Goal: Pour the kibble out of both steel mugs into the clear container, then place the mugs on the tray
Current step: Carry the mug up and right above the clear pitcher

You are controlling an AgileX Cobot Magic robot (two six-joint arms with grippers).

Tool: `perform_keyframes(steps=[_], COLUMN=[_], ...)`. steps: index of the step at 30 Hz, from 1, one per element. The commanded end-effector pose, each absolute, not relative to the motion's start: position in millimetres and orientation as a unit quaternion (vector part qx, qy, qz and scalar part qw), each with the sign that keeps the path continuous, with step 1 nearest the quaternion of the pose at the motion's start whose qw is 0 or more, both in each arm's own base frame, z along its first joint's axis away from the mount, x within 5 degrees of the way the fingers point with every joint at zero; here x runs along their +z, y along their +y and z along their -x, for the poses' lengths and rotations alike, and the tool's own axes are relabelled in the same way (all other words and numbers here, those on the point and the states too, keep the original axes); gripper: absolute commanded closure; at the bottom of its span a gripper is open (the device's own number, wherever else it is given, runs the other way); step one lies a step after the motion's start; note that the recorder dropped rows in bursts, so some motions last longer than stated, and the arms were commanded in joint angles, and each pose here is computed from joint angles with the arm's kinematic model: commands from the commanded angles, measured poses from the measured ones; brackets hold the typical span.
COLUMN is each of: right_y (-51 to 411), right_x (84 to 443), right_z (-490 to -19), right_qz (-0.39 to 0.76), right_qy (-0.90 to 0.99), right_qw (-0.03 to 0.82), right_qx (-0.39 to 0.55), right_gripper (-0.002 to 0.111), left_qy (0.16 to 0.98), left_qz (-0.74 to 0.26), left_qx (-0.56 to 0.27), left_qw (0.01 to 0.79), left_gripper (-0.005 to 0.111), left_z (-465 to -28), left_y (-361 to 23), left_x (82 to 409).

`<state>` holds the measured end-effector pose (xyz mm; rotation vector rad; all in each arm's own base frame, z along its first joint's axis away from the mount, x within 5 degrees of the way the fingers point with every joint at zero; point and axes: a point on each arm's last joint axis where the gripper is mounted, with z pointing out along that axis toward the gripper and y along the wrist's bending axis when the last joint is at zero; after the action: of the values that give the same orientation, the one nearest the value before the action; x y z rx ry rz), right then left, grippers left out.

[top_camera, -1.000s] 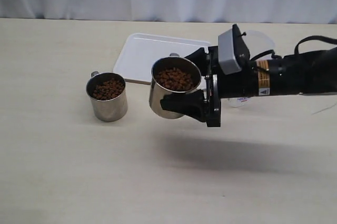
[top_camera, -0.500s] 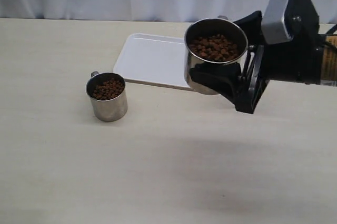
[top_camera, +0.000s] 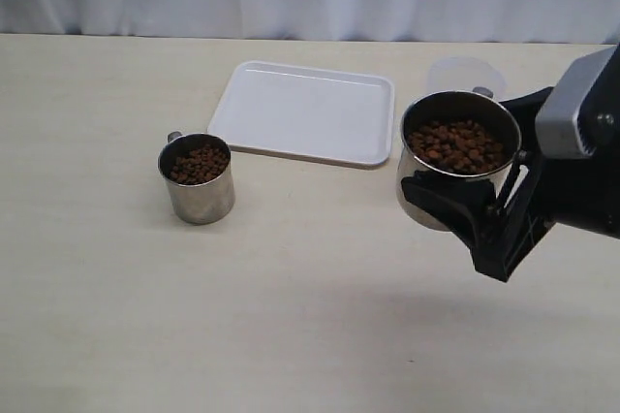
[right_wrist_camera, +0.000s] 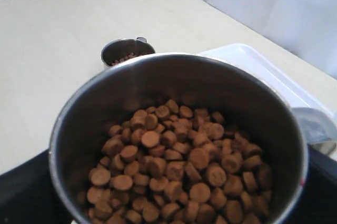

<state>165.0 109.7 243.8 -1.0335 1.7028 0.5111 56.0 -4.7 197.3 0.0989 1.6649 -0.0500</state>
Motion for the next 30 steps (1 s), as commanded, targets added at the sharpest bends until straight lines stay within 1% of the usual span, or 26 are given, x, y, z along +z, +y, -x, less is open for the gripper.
perform_keyframes(steps=[1, 6, 9, 16, 22, 30], right_y=[109.4, 101.4, 93.5, 80.4, 80.5, 80.6], right_x=[247.6, 243.6, 241.9, 254.3, 266.9, 270.5], right_z=[-164.7, -171.5, -176.1, -188.1, -193.5, -194.9], right_qz=[0.409, 0.375, 0.352, 0.313, 0.311, 0.329], right_qy=[0.714, 0.748, 0.768, 0.784, 0.774, 0.763], right_qw=[0.522, 0.517, 0.517, 0.534, 0.55, 0.555], right_qx=[0.223, 0.181, 0.137, 0.056, 0.043, 0.027], right_gripper=[0.104, 0.104, 0.104, 0.104, 0.104, 0.104], left_qy=[0.738, 0.738, 0.738, 0.738, 0.738, 0.736], left_qz=[-0.044, -0.044, -0.044, -0.044, -0.044, -0.044], left_qx=[-0.026, -0.026, -0.026, -0.026, -0.026, -0.026], left_qw=[0.673, 0.673, 0.673, 0.673, 0.673, 0.675], left_gripper=[0.107, 0.107, 0.107, 0.107, 0.107, 0.107], left_z=[-55.8, -55.8, -55.8, -55.8, -55.8, -55.9], left_y=[-5.1, -5.1, -5.1, -5.1, -5.1, -5.1], left_x=[196.7, 196.7, 196.7, 196.7, 196.7, 197.4])
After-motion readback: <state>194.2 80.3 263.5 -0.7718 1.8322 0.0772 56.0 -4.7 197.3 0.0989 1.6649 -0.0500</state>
